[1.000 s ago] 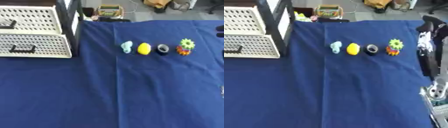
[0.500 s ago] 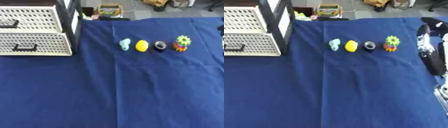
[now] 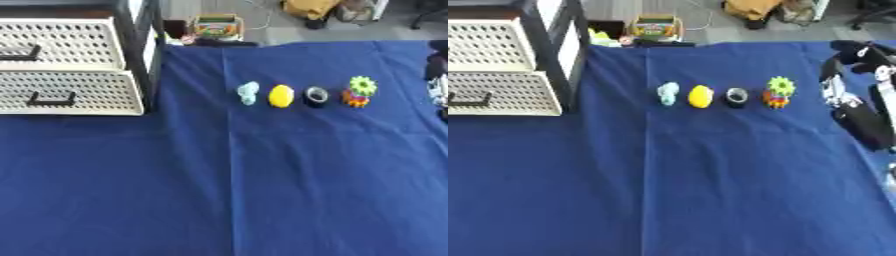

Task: Pick up objects from table and place into drawer.

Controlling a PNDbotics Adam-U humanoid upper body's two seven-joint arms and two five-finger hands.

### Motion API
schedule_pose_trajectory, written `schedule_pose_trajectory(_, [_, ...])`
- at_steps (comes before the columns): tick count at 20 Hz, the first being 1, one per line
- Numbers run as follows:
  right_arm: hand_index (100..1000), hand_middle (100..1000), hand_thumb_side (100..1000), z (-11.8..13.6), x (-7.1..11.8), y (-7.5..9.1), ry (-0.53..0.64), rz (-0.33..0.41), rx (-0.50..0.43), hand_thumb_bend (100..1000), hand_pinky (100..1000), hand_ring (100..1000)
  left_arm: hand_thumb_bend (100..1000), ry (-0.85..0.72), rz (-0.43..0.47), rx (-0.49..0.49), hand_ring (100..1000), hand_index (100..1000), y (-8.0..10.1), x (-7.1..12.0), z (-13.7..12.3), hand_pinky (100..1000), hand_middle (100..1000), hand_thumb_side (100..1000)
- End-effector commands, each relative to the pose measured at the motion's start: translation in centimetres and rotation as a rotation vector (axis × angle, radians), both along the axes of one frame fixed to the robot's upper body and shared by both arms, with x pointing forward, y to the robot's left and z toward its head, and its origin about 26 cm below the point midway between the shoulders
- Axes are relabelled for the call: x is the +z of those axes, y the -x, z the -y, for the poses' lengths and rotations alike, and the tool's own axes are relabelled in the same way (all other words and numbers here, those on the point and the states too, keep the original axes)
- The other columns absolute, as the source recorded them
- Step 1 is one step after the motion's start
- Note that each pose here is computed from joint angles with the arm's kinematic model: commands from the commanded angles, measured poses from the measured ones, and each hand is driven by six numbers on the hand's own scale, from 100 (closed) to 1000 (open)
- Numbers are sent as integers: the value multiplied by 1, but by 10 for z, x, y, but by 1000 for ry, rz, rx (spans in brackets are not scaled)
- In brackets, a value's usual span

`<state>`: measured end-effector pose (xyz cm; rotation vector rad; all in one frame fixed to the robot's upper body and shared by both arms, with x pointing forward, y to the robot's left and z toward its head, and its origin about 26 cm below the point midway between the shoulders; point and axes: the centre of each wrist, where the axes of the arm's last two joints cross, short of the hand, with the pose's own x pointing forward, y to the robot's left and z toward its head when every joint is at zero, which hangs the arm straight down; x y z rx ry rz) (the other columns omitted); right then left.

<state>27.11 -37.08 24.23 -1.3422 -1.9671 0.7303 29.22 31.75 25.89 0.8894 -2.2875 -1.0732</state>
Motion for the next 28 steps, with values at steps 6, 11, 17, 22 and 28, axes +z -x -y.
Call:
schedule_pose_trajectory(6, [858, 686, 1000, 2, 21, 4, 131, -40, -4, 100, 698, 747, 100, -428, -84, 156, 488, 955, 7, 47, -2, 632, 574, 584])
schedule_pose_trajectory(11, [858, 686, 1000, 2, 23, 4, 143, -50, -7, 100, 698, 747, 100, -531, -160, 181, 490, 956, 8, 66, 0, 630, 575, 590])
schedule_pose_trajectory(17, [858, 693, 1000, -3, 32, 1, 184, -72, 8, 100, 700, 748, 100, -644, -186, 180, 436, 988, 9, 79, 11, 565, 499, 684])
schedule_pose_trajectory(22, [854, 690, 1000, -4, 33, 1, 190, -73, 7, 100, 699, 747, 100, -722, -212, 187, 191, 975, 10, 88, 17, 356, 352, 766])
schedule_pose_trajectory(28, [852, 685, 1000, -4, 34, 1, 181, -74, 6, 100, 697, 746, 100, -781, -252, 154, 100, 935, 2, 98, 19, 100, 100, 733])
